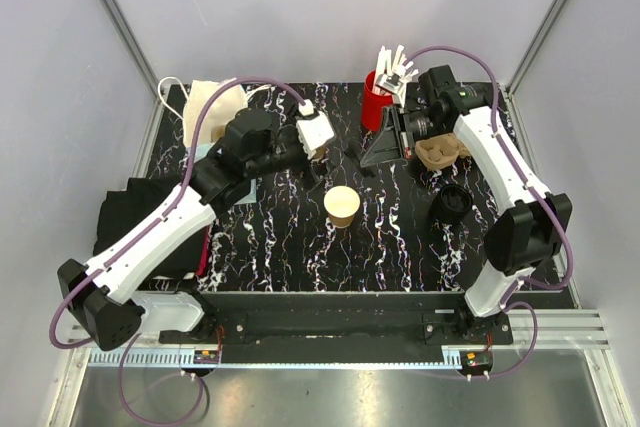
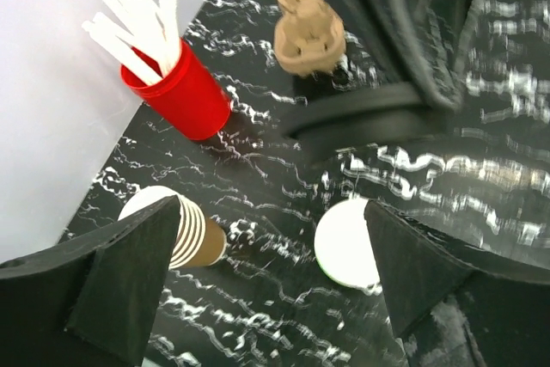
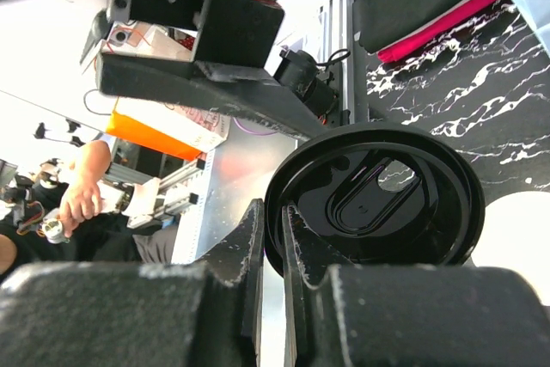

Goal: Pack the takeout coffee

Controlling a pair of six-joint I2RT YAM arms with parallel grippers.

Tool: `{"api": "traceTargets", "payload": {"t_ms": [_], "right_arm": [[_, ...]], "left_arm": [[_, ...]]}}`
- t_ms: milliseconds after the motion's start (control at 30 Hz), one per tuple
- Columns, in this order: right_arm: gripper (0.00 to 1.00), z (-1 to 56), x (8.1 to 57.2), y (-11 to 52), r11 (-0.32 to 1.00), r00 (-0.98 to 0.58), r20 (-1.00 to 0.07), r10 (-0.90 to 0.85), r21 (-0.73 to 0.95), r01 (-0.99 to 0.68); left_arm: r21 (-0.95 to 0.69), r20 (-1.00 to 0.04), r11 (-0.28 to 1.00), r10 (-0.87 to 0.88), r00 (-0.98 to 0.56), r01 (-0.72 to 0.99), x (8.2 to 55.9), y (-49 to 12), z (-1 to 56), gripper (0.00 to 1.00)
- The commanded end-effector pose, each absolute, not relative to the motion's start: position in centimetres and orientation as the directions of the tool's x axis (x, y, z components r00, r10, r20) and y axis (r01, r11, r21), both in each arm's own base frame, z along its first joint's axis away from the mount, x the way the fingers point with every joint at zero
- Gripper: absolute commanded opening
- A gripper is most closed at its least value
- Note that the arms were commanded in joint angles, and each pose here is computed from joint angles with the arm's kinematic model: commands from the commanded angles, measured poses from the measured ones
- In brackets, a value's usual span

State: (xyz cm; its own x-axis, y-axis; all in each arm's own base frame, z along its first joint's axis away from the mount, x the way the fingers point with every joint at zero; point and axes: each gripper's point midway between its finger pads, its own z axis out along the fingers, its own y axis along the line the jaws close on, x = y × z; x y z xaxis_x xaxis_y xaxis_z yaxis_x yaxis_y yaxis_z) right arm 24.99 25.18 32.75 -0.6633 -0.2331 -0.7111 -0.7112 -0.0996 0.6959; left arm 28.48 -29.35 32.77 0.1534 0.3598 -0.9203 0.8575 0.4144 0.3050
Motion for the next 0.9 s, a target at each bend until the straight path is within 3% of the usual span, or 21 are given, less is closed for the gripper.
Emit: {"api": "traceTargets", "payload": {"t_ms": [0,233,467,867], "right_arm": [[0.13,32.7,24.9,25.3,-0.135,-0.701,-0.678,-0.223,0.733,-0.666],[0.13,29.6,24.6,25.6,-0.061,-0.726,-0.63,-0.275,0.765,-0.641],[0.13,30.1,23.2,26.2,-0.052,-0.697,-0.645,-0.312,0.744,-0.666],[0.13,30.6,22.4,26.0,-0.069,-0.686,-0.66,-0.306,0.734,-0.675]], "left_arm": [[0.475,-0.84,0.261,0.419,0.345,0.84,27.1,-29.6,34.9,0.99],[0.603,-0.696,0.016,0.499,0.516,0.797,24.5,-30.3,35.5,0.99],[0.65,-0.538,-0.212,0.55,0.639,0.73,23.2,-32.5,32.3,0.99],[0.624,-0.475,-0.318,0.572,0.669,0.714,22.5,-33.9,29.7,0.97]]}}
